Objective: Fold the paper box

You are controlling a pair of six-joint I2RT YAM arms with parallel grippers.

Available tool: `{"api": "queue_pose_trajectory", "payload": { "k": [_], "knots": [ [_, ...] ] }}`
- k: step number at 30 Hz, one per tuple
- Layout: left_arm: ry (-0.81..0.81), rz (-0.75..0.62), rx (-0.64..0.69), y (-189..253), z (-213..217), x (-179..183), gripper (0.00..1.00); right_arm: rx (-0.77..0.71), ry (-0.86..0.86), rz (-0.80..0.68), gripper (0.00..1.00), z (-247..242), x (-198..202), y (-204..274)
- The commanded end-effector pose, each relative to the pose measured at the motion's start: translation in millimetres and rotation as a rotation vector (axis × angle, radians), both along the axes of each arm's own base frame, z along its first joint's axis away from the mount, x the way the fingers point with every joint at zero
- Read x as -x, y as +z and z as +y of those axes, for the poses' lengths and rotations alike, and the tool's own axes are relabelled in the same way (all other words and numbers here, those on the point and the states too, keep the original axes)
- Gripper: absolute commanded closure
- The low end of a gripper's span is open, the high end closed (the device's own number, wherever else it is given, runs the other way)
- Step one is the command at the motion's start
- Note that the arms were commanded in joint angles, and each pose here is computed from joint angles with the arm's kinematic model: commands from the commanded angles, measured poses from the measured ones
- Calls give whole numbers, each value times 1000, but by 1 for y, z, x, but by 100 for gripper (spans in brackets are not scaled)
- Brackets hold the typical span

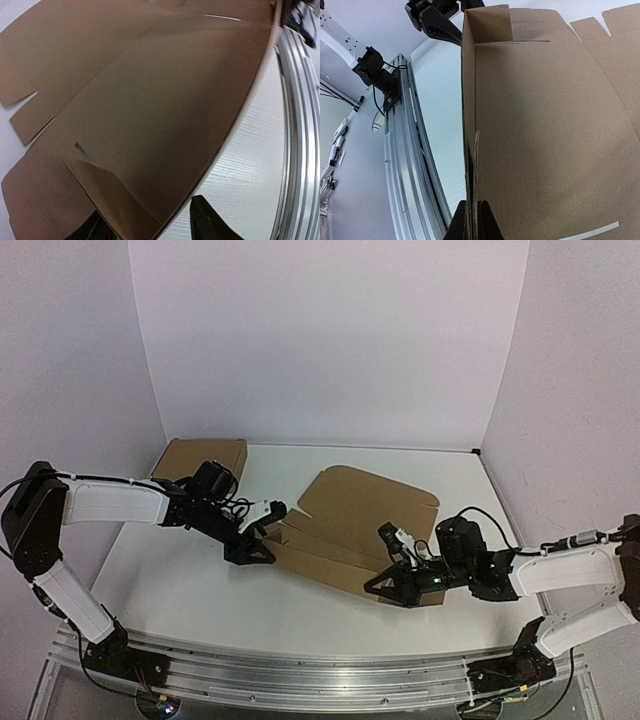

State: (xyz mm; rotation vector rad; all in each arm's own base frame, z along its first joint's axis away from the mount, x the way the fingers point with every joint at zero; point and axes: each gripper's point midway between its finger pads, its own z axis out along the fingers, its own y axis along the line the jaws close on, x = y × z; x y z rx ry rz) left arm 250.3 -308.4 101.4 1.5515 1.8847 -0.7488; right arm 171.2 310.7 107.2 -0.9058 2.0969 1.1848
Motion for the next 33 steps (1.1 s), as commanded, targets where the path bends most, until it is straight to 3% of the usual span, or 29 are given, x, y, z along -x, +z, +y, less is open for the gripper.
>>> {"api": "queue_pose_trajectory", "payload": {
  "k": [1, 10, 13, 18, 21, 28, 33],
  "knots": [
    [-239, -11, 125, 29, -16, 31, 64, -5, 72, -9, 100, 6, 7, -1],
    [-468, 37, 158, 23, -13, 78, 99, 28, 83, -31, 100, 10, -2, -10],
    [-491, 79, 157, 18, -11, 88, 100, 68, 96, -46, 100, 9, -4, -16],
    [-480, 143, 112, -4, -9, 90, 100, 208, 224, -169, 86, 11, 3, -31],
    [-466, 129, 82, -18, -9, 84, 100, 236, 279, -207, 84, 14, 7, -40],
    [-454, 145, 36, -37, -12, 82, 100, 310, 318, -235, 100, 7, 9, -63],
    [-447, 169, -64, -58, -10, 87, 100, 327, 330, -215, 100, 6, 11, -71]
  ]
}}
